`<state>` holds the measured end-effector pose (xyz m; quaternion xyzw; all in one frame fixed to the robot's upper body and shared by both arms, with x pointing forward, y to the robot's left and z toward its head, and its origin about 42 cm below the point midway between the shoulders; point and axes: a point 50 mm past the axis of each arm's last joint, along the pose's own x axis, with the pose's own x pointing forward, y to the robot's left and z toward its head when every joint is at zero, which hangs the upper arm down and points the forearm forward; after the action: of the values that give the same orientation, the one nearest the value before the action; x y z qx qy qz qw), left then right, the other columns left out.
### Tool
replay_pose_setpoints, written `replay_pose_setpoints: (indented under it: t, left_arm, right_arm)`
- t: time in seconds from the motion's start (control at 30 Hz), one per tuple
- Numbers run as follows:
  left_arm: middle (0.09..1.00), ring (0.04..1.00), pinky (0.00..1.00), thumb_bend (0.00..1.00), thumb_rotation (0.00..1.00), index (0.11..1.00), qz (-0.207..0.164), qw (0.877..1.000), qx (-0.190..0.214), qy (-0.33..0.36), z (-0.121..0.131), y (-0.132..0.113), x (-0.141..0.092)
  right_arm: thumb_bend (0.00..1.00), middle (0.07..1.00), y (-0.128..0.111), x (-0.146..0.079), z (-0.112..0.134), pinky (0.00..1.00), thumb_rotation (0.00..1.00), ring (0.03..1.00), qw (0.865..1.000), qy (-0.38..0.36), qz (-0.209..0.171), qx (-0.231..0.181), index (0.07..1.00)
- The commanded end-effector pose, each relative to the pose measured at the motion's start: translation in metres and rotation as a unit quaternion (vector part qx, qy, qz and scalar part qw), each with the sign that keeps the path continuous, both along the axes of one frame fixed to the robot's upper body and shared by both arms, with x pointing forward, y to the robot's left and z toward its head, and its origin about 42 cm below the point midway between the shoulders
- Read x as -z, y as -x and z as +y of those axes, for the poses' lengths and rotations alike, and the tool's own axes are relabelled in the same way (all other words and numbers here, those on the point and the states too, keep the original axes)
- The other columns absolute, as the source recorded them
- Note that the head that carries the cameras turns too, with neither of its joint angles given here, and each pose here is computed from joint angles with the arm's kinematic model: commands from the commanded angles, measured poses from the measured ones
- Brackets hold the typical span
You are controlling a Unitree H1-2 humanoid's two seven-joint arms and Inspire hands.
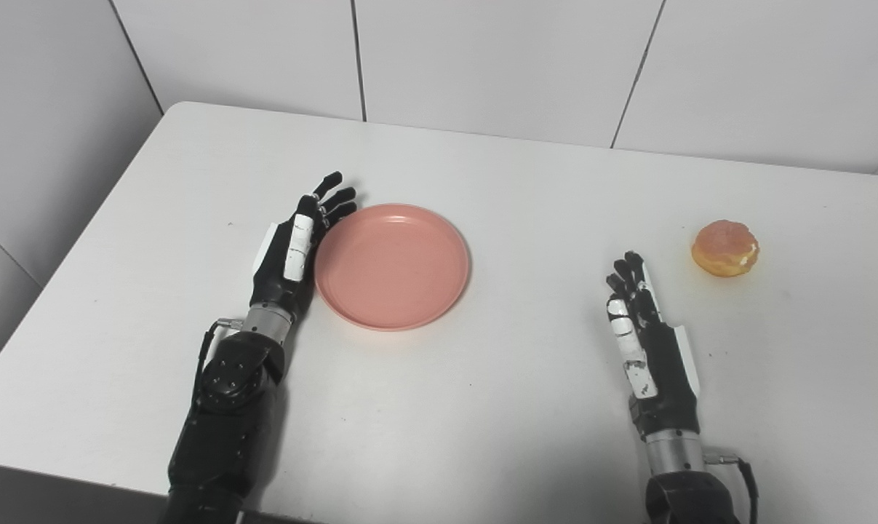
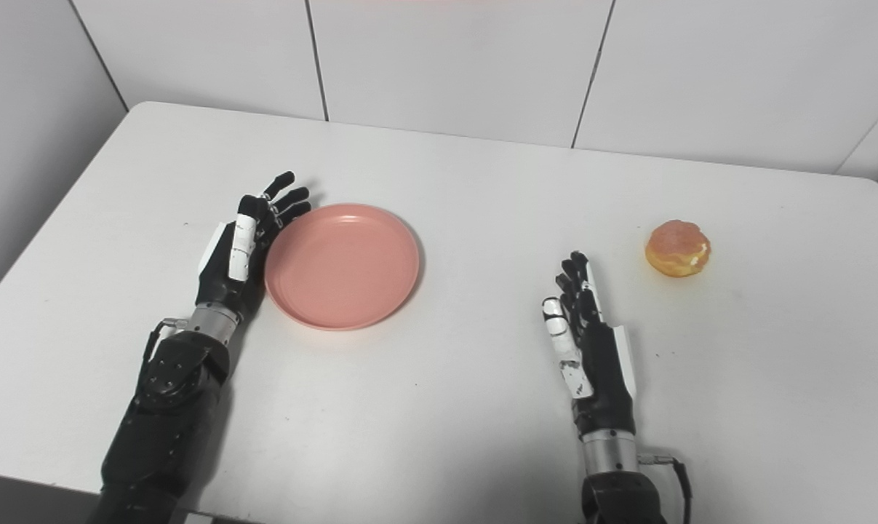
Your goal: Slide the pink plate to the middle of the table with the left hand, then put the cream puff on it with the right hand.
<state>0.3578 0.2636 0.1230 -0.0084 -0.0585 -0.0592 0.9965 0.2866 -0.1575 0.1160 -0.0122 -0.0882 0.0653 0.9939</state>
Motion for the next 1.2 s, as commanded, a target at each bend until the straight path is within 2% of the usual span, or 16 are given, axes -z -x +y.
replay_pose_setpoints:
  t: [0.0,0.13,0.27,0.37,0.53,0.77,0.93,1.17]
  left_arm:
    - [0.852,0.854,0.86,0.8,1.0,0.861,0.04,0.999,0.028,0.022,-0.025,0.02,0.026]
    - [0.876,0.875,0.89,0.82,1.0,0.888,0.043,0.998,0.039,0.026,-0.033,0.028,0.025]
    - [0.9,0.903,0.92,0.81,1.0,0.911,0.042,0.997,0.056,0.039,-0.037,0.035,0.024]
    - [0.899,0.899,0.91,0.8,1.0,0.91,0.043,0.997,0.054,0.045,-0.04,0.038,0.023]
    - [0.896,0.896,0.9,0.8,1.0,0.909,0.048,0.996,0.057,0.054,-0.044,0.042,0.023]
    - [0.912,0.925,0.95,0.78,1.0,0.917,0.051,0.991,0.096,0.079,-0.06,0.054,0.019]
    - [0.916,0.927,0.95,0.8,1.0,0.93,0.055,0.989,0.106,0.088,-0.07,0.062,0.018]
    - [0.975,0.977,1.0,0.83,0.99,0.985,0.049,0.987,0.109,0.105,-0.078,0.067,0.018]
  right_arm:
    - [0.65,0.964,-0.005,-0.009,0.005,0.97,0.88,0.955,1.0,-0.007,-0.016,0.003,0.979]
    - [0.62,0.954,-0.006,-0.01,0.006,0.96,0.88,0.943,1.0,-0.005,-0.019,0.007,0.976]
    - [0.63,0.954,-0.008,-0.011,0.008,0.96,0.87,0.936,1.0,0.0,-0.018,0.01,0.975]
    - [0.64,0.957,-0.011,-0.01,0.011,0.97,0.86,0.937,1.0,0.003,-0.017,0.011,0.973]
    - [0.66,0.95,-0.012,-0.011,0.016,0.97,0.88,0.94,1.0,0.012,-0.013,0.018,0.965]
    - [0.64,0.946,-0.013,-0.012,0.017,1.0,0.92,0.948,0.999,0.026,-0.017,0.024,0.964]
    - [0.64,0.95,-0.014,-0.012,0.016,0.98,0.9,0.951,0.999,0.021,-0.018,0.023,0.963]
    - [0.66,0.946,-0.013,-0.012,0.015,0.96,0.9,0.934,0.999,0.017,-0.018,0.022,0.962]
